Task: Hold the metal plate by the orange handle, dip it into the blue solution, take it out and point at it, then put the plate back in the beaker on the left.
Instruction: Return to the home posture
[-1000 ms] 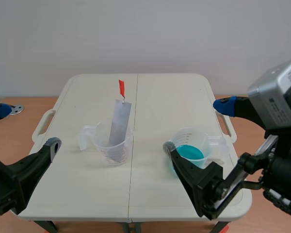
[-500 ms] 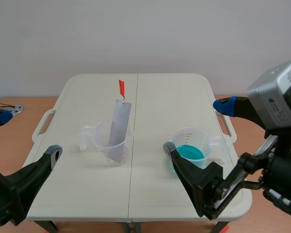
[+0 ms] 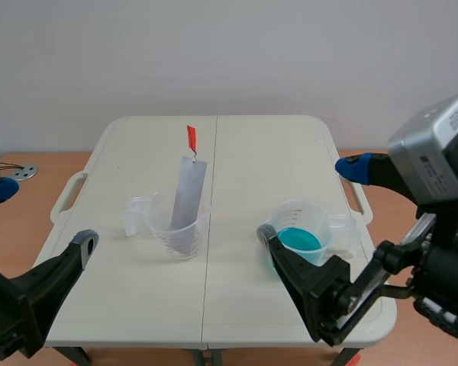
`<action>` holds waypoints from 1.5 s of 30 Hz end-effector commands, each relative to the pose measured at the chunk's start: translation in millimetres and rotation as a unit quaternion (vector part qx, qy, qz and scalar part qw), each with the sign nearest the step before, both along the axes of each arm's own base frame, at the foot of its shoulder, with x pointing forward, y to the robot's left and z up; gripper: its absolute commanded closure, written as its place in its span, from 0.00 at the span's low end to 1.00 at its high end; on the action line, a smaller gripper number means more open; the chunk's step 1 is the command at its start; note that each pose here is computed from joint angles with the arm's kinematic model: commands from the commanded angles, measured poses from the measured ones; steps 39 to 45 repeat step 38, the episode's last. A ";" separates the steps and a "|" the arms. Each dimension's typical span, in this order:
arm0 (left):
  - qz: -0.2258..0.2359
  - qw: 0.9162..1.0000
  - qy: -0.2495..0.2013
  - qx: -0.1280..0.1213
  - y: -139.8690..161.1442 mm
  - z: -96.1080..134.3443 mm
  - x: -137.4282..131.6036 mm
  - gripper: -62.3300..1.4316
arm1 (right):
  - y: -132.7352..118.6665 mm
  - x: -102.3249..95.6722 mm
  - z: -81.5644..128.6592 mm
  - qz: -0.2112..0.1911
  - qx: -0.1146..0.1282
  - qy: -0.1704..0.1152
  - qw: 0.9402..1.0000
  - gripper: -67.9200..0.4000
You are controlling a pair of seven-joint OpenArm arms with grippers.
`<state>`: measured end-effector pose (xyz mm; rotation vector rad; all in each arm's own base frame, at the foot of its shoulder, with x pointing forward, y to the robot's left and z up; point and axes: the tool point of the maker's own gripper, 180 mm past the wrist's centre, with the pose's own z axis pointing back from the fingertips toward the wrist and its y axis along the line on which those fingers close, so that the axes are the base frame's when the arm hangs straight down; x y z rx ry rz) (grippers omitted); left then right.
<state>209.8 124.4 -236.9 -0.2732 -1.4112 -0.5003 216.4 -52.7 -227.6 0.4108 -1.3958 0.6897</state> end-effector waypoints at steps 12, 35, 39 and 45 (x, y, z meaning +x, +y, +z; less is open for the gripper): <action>0.000 1.000 -0.010 -0.007 -1.2 6.2 1.8 0.00 | 1.0 3.4 9.3 0.001 0.006 -0.015 1.000 0.02; 0.001 1.000 -0.009 -0.006 -0.6 5.1 1.6 0.00 | 1.2 3.2 9.2 0.002 0.006 -0.015 1.000 0.02; 0.001 1.000 -0.009 -0.006 -0.6 5.1 1.6 0.00 | 1.2 3.1 9.1 0.002 0.006 -0.014 1.000 0.02; 0.001 1.000 -0.009 -0.006 -0.6 5.1 1.6 0.00 | 1.2 3.1 9.1 0.002 0.006 -0.014 1.000 0.02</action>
